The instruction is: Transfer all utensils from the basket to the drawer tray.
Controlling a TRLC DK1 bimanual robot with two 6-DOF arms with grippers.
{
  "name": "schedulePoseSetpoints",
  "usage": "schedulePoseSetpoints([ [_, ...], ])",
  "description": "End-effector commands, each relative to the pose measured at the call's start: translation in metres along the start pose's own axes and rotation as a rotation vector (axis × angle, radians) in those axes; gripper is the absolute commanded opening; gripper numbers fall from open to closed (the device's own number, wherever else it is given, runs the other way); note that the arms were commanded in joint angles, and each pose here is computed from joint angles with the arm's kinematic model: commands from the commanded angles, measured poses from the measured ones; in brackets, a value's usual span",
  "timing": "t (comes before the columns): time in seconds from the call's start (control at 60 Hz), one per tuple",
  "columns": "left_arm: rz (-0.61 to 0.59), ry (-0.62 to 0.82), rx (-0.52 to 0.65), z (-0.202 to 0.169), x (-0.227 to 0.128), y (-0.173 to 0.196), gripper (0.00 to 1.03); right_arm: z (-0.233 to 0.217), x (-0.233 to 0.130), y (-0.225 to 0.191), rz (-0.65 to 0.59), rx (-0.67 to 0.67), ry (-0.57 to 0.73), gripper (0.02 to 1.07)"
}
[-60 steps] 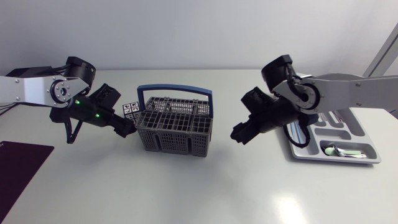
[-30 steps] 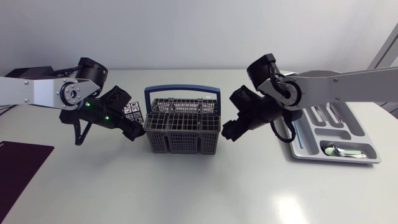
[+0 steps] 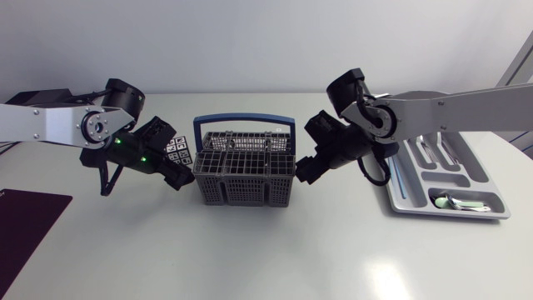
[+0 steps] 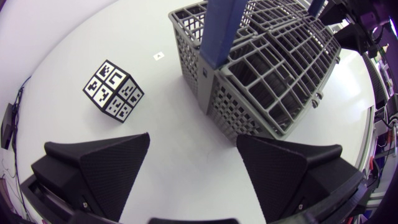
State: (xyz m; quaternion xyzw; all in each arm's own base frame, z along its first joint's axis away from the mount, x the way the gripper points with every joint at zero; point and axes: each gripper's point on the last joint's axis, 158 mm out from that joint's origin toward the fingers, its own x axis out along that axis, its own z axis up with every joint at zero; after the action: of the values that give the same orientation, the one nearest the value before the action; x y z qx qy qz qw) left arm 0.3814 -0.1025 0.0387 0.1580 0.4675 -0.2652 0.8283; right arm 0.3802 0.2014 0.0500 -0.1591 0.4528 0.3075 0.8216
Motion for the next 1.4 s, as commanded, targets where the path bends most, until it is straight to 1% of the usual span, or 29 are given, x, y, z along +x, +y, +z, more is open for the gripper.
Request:
schedulePoseSetpoints([
  [0.0,-0.014,0.002,0.002,-0.004,0.0,-0.009,0.98,0.004,0.005,0.0,-0.007,0.008,-0.004,0.75],
  [0.083,-0.012,0.002,-0.002,-0.006,-0.002,-0.008,0.98,-0.001,0.003,-0.002,-0.018,0.01,0.001,0.75],
  [0.117,-0.007,-0.001,-0.005,-0.007,-0.003,-0.006,0.98,-0.003,0.0,-0.003,-0.024,0.012,0.0,0.78],
  [0.167,0.001,-0.006,-0.012,-0.009,-0.007,-0.003,0.98,-0.007,-0.004,-0.006,-0.041,0.009,-0.001,0.78],
  [0.25,0.027,-0.023,-0.032,-0.013,-0.018,0.007,0.98,-0.013,-0.014,-0.015,-0.07,0.016,-0.013,0.87],
  [0.433,0.073,-0.088,-0.033,-0.014,-0.047,0.01,0.98,-0.022,-0.035,-0.026,-0.109,0.017,-0.046,1.02],
  [0.567,0.121,-0.178,-0.025,-0.006,-0.074,0.01,0.98,-0.025,-0.053,-0.03,-0.144,0.01,-0.086,1.02],
  [0.633,0.132,-0.198,-0.021,-0.007,-0.082,0.007,0.98,-0.025,-0.061,-0.033,-0.17,0.006,-0.104,1.02],
  [0.733,0.148,-0.216,-0.036,-0.011,-0.093,0.007,0.99,-0.03,-0.069,-0.031,-0.184,-0.037,-0.113,1.02],
  [0.783,0.157,-0.219,-0.044,-0.014,-0.099,0.008,0.99,-0.034,-0.075,-0.041,-0.242,-0.022,-0.112,1.02],
  [0.833,0.166,-0.221,-0.053,-0.017,-0.104,0.01,0.99,-0.034,-0.081,-0.041,-0.254,-0.018,-0.126,1.02],
  [1.0,0.206,-0.262,-0.059,-0.019,-0.121,0.015,0.99,-0.031,-0.109,-0.057,-0.305,0.081,-0.202,1.02],
  [1.267,0.278,-0.319,-0.103,-0.025,-0.143,0.028,0.99,-0.042,-0.142,-0.07,-0.391,0.103,-0.304,1.02],
  [1.383,0.31,-0.372,-0.088,-0.022,-0.15,0.029,0.99,-0.051,-0.153,-0.073,-0.426,0.104,-0.329,1.02],
])
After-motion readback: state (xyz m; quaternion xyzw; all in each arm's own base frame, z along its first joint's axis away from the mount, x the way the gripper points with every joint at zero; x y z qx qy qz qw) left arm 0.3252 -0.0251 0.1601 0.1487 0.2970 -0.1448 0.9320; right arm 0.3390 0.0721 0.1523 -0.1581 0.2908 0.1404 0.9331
